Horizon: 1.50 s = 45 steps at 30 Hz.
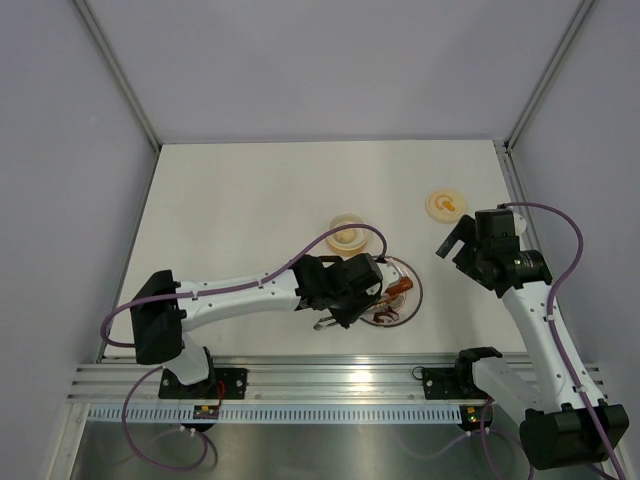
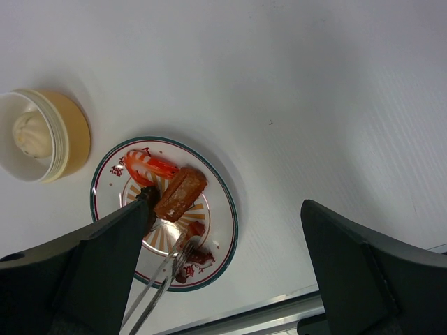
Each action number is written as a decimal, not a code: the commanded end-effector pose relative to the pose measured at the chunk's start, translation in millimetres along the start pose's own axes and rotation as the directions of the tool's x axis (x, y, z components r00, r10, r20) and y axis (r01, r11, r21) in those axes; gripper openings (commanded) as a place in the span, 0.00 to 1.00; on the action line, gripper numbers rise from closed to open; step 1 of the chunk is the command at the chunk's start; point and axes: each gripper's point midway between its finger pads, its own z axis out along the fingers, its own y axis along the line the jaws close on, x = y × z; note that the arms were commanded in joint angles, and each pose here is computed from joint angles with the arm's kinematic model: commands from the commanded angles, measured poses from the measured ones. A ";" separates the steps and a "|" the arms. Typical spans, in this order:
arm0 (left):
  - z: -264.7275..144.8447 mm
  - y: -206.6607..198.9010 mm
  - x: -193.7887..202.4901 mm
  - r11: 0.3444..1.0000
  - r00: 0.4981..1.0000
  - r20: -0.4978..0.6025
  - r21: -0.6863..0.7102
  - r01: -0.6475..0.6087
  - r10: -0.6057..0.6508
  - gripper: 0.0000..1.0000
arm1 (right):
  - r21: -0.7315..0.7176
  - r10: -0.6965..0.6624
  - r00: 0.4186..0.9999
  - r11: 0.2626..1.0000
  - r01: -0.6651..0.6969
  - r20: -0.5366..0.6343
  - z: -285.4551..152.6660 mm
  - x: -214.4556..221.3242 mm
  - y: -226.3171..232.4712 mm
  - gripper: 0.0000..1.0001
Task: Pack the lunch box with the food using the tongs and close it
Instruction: Pick up the fake food from the plate, then place the fake food in the packing box.
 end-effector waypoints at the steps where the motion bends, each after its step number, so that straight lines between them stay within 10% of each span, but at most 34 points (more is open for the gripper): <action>1: -7.5 -13.7 -22.5 0.998 0.998 0.069 0.057 -0.015 0.011 0.21 | -0.033 0.017 1.000 0.999 -0.016 0.021 -1.3 -5.5 6.5 1.00; 18: -46.6 5.7 -55.4 0.999 0.977 0.212 -0.029 0.019 -0.012 0.00 | -0.036 0.017 1.000 0.999 -0.017 0.020 -1.0 -4.7 6.6 0.99; 34: -89.8 132.2 -94.0 0.909 0.854 0.428 -0.149 0.390 -0.297 0.00 | -0.052 0.026 1.000 0.998 -0.025 0.017 -0.9 -3.3 8.9 1.00; 45: -54.2 154.1 -90.5 0.855 0.831 0.389 -0.170 0.490 -0.399 0.01 | -0.048 0.022 1.000 0.999 -0.021 0.015 -0.6 -2.1 7.5 0.99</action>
